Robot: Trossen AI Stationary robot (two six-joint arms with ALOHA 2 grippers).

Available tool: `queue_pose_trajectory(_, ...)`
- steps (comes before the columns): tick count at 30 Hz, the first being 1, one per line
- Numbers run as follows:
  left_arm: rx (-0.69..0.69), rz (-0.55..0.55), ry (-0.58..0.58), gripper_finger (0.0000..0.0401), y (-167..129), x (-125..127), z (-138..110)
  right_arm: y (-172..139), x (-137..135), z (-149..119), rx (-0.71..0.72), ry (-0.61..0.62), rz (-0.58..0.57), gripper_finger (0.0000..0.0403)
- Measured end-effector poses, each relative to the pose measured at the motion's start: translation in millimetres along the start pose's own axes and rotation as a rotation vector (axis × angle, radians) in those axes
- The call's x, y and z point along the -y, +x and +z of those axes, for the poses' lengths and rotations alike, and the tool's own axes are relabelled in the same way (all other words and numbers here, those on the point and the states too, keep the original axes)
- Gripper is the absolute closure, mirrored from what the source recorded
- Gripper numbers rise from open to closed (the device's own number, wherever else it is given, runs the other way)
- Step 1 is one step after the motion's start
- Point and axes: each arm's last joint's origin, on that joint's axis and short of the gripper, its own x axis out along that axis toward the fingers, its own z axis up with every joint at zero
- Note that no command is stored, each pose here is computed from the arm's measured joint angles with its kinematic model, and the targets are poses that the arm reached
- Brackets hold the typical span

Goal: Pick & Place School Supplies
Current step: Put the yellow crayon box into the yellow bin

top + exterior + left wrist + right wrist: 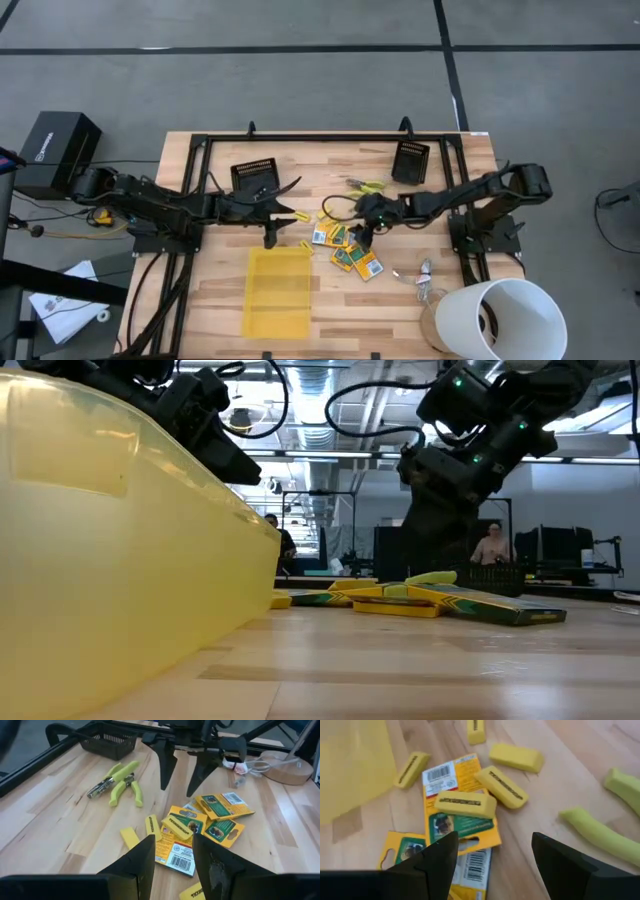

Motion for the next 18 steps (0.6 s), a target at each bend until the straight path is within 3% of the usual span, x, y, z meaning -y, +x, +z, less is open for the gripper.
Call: queue_pose_trajectory(18, -0.029, -0.036, -0.021, 0.0274, 0.1, 0.2, -2.2, 6.7, 4.4, -6.1, -0.116, 0.272, 0.075, 0.0159)
